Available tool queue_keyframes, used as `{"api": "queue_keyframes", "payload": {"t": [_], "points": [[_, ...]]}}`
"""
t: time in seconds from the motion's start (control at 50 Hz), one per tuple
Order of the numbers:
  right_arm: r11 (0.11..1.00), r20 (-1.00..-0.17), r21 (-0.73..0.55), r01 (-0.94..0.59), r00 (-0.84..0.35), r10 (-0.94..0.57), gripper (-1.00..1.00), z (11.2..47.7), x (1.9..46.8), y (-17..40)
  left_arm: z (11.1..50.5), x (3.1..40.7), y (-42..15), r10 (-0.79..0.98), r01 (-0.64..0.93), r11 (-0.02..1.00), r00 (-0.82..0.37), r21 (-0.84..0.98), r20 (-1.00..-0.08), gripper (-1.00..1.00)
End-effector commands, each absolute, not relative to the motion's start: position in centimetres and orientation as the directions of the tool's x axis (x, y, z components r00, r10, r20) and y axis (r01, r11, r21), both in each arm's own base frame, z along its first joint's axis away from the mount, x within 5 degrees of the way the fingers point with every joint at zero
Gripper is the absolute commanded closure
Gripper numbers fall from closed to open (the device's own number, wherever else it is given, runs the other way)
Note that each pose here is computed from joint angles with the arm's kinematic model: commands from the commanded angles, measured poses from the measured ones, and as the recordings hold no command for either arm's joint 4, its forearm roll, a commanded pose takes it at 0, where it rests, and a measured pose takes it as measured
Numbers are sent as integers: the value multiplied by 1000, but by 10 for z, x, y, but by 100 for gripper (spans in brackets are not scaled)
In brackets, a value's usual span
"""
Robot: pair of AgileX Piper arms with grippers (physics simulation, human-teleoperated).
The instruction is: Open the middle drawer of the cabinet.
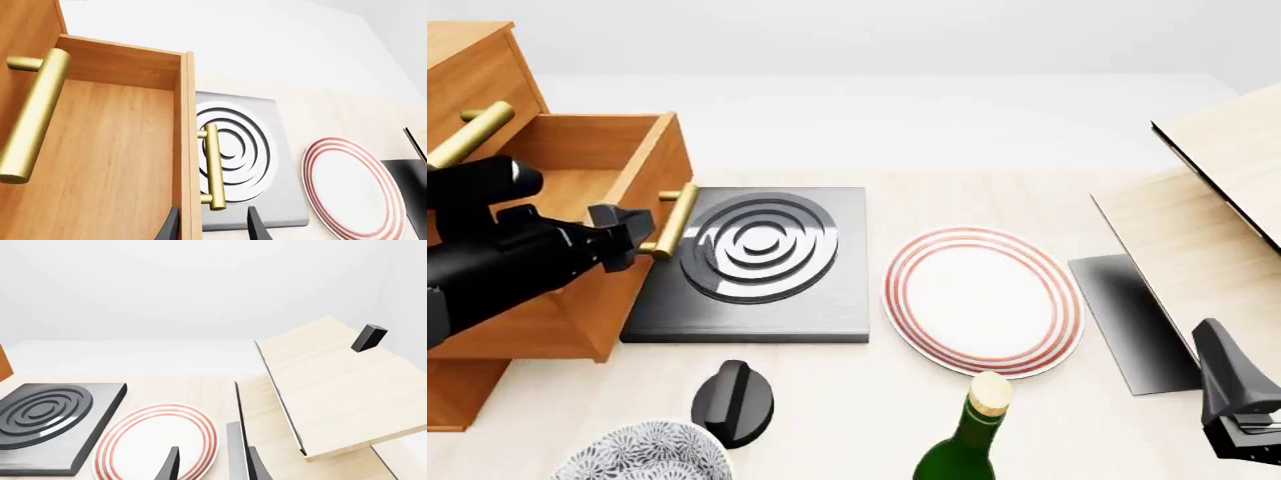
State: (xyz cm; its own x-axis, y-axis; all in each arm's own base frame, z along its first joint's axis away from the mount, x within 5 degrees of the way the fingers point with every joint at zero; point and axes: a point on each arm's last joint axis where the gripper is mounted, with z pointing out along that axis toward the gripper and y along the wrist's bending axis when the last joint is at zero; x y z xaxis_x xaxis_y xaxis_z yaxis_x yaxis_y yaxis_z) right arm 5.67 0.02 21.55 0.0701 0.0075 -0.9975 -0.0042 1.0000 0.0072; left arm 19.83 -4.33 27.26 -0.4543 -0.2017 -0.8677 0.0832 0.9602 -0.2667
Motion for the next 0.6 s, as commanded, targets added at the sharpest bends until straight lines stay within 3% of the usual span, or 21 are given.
{"api": "queue_keyframes", "payload": {"t": [0.02, 0.6], "points": [[1000, -997, 4, -6, 73, 4, -100, 215, 57, 0, 279, 197, -45, -204, 95, 957, -445, -273, -872, -100], [1000, -997, 5, -6, 73, 6, -100, 215, 57, 0, 268, 218, -60, -164, 134, 957, -480, -257, -862, -100]]}}
